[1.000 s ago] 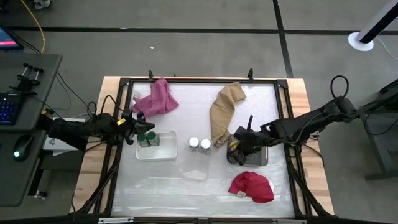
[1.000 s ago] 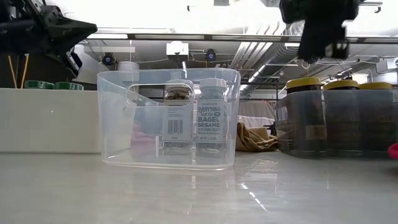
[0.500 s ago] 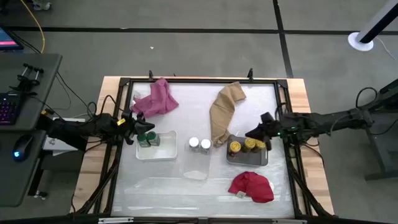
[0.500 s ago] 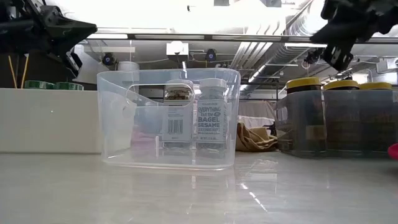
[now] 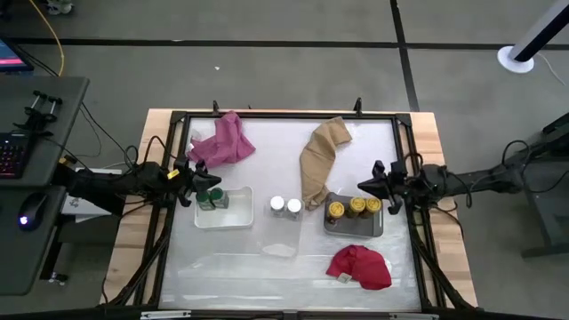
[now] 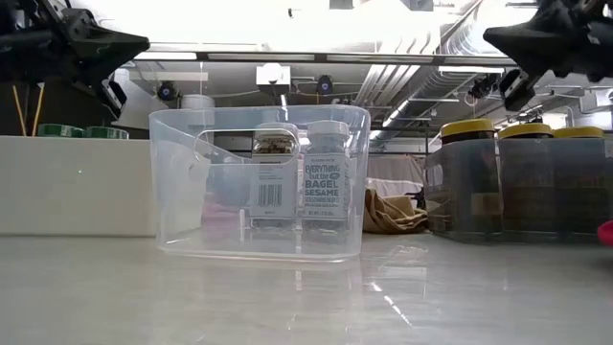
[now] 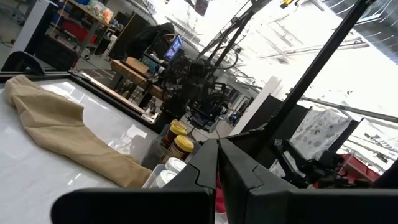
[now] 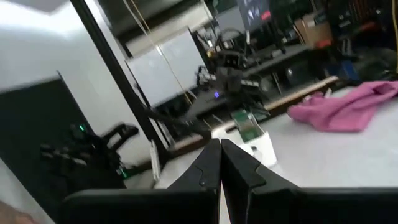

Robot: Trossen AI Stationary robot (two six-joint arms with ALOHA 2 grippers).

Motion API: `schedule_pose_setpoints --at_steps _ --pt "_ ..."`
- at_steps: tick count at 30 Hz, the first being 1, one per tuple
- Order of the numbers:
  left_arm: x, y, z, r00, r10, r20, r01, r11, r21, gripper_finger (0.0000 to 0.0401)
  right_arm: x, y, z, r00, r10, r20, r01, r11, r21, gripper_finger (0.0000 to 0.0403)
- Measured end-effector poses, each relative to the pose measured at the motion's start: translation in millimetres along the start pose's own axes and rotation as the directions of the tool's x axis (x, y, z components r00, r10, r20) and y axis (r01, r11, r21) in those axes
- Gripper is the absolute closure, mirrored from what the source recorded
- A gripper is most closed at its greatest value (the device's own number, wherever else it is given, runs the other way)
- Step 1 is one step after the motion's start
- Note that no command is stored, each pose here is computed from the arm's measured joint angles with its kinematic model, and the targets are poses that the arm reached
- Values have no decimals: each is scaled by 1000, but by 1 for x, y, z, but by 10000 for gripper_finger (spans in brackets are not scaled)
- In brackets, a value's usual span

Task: Sort spices by type
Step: Return to Home Position

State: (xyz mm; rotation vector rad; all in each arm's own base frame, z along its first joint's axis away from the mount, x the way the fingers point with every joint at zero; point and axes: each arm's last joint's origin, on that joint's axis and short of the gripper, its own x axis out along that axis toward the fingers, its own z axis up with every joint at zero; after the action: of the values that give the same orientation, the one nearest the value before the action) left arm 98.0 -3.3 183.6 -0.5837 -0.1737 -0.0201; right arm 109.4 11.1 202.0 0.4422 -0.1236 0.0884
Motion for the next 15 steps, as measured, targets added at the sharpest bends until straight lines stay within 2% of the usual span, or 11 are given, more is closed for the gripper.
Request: schedule_pose_setpoints --at_steps 3,5,8,15 --pt "0 0 0 1000 0 0 0 1000 0 400 -3 -5 -10 996 35 77 -35 999 6 403" --pt "0 0 0 1000 0 0 0 1000 0 400 -3 -5 -10 997 29 73 -28 999 -17 403" --pt "0 0 0 1000 0 1 0 1000 0 400 -2 -8 -16 1000 1 13 0 999 -46 403" --pt "0 0 0 1000 0 1 0 1000 0 400 -4 -16 -33 983 -82 -165 90 995 45 403"
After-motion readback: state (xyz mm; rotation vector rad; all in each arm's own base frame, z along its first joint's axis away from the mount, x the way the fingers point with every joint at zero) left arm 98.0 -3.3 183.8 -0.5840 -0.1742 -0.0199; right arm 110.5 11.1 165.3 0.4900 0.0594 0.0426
